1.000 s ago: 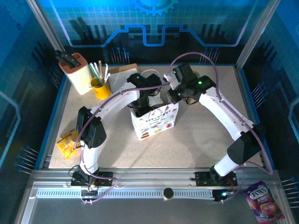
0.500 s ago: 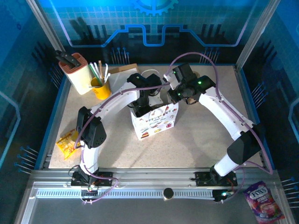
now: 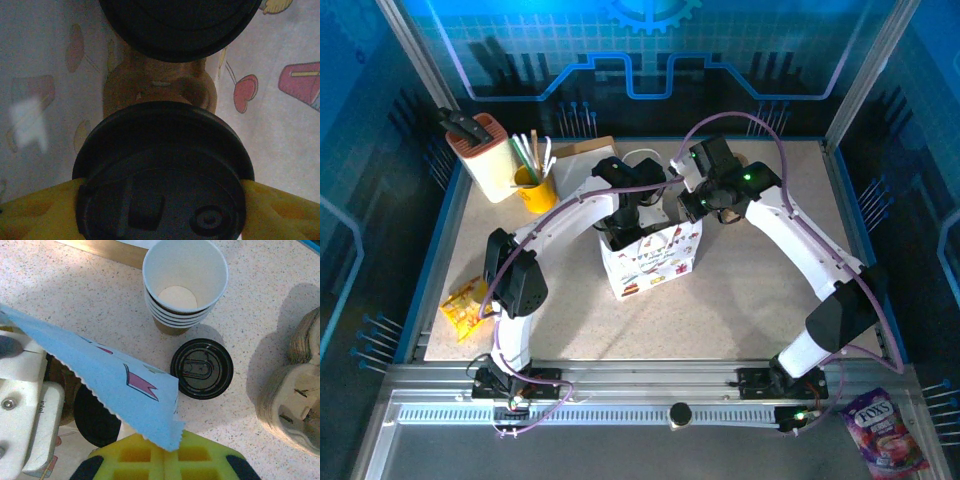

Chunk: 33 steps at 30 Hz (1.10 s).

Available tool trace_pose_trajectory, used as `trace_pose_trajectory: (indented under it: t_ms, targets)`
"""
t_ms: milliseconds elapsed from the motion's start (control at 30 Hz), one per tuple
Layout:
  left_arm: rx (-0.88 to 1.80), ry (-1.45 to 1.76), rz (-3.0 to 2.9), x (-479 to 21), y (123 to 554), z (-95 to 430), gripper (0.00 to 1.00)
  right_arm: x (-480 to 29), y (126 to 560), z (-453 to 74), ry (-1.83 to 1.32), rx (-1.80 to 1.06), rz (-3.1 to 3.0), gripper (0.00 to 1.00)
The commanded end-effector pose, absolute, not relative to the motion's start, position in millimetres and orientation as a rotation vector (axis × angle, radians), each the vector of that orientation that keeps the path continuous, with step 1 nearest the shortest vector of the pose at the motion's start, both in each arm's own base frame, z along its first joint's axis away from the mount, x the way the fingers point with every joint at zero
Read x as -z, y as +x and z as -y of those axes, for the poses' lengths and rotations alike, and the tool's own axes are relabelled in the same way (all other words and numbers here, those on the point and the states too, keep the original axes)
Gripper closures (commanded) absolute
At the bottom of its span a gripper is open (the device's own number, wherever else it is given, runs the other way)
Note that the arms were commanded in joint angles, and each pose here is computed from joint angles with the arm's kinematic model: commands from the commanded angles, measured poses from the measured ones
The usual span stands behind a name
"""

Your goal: Pack the takeout coffee

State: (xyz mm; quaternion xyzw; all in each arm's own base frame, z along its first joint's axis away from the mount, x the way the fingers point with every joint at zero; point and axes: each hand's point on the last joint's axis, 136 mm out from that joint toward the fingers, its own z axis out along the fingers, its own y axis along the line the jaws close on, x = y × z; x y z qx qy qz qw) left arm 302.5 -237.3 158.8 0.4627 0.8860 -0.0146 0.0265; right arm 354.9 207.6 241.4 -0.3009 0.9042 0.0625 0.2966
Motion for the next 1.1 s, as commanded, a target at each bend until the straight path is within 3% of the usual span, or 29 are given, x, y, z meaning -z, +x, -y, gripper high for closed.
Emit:
trace_pose_trajectory:
  t_ms: [0,1067]
  targets:
    - [0.021,1.449,-2.758,-150.0,304.9,231.1,0.45,-221.7,349.6,-205.0,-0.838,-0.152,-2.476,0.93]
    - [0.025,1.455,-2.805,-131.7,308.3,231.0,0.45,-221.0,350.8,-206.5,-0.841,-0.161,-2.477,0.93]
